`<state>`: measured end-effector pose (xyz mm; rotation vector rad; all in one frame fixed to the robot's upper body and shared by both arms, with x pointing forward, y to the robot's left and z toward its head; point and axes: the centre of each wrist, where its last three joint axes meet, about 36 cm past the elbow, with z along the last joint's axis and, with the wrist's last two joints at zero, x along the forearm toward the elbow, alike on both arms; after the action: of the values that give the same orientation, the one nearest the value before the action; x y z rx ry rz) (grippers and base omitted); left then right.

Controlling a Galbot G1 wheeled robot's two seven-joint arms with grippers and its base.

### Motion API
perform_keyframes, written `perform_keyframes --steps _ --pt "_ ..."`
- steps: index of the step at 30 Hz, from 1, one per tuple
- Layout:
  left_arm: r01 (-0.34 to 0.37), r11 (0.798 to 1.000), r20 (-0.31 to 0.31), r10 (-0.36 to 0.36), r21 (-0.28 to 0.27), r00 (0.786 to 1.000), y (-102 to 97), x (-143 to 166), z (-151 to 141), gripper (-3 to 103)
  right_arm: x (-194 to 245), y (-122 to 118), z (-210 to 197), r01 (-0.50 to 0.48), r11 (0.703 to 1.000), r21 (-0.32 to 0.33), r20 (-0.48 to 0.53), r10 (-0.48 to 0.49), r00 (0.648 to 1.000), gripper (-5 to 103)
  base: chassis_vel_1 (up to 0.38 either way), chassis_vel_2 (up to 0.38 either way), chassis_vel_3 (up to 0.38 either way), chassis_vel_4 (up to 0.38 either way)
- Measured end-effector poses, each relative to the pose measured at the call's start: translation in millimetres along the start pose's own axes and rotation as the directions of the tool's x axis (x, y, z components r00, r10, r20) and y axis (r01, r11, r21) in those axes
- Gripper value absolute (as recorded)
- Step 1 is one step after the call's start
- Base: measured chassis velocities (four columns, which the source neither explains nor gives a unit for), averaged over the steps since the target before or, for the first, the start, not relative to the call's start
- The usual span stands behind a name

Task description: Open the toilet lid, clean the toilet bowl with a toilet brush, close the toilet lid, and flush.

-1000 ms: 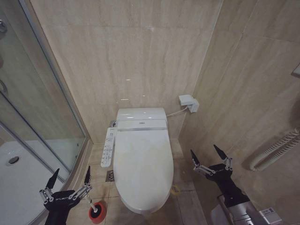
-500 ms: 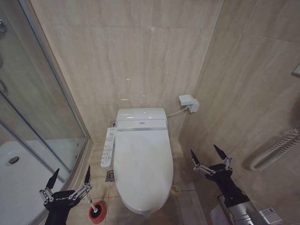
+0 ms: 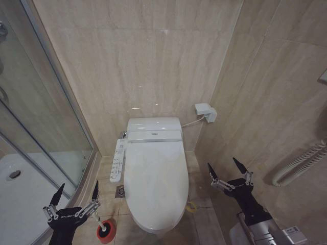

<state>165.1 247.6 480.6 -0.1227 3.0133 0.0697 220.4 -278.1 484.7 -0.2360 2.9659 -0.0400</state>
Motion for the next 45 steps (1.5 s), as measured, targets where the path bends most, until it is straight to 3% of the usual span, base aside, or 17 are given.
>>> perform_keyframes --steps 14,25,30,33,35,36,43,44,45 --pt "-0.003 1.000 -0.007 0.003 -0.001 1.000 0.4 -2 1 100 0 0 0 0.000 1.000 0.000 0.000 0.000 1.000 100 0.000 0.000 0.000 0.000" --pt "-0.048 0.999 -0.177 0.048 0.002 0.983 13.3 -38 21 100 0 0 0 0.000 1.000 0.000 0.000 0.000 1.000 100 0.000 0.000 0.000 0.000" --pt "-0.072 0.997 -0.269 0.077 0.025 0.960 21.4 -60 30 100 0 0 0 0.000 1.000 0.000 0.000 0.000 1.000 100 0.000 0.000 0.000 0.000" --pt "-0.090 0.994 -0.337 0.103 0.055 0.936 28.3 -79 35 100 0 0 0 0.000 1.000 0.000 0.000 0.000 1.000 100 0.000 0.000 0.000 0.000" --pt "-0.093 0.994 -0.347 0.109 0.061 0.931 29.4 -82 36 100 0 0 0 0.000 1.000 0.000 0.000 0.000 1.000 100 0.000 0.000 0.000 0.000" --pt "-0.095 0.993 -0.355 0.111 0.064 0.928 30.1 -84 36 87 0 0 0 0.000 1.000 0.000 0.000 0.000 1.000 100 0.000 0.000 0.000 0.000" --pt "-0.096 0.993 -0.356 0.113 0.067 0.928 30.4 -85 36 87 0 0 0 0.000 1.000 0.000 0.000 0.000 1.000 100 0.000 0.000 0.000 0.000" --pt "-0.097 0.993 -0.354 0.114 0.067 0.928 30.6 -85 36 97 0 0 0 0.000 1.000 0.000 0.000 0.000 1.000 100 0.000 0.000 0.000 0.000" --pt "-0.097 0.993 -0.353 0.115 0.068 0.928 30.7 -86 36 97 0 0 0 0.000 1.000 0.000 0.000 0.000 1.000 100 0.000 0.000 0.000 0.000"
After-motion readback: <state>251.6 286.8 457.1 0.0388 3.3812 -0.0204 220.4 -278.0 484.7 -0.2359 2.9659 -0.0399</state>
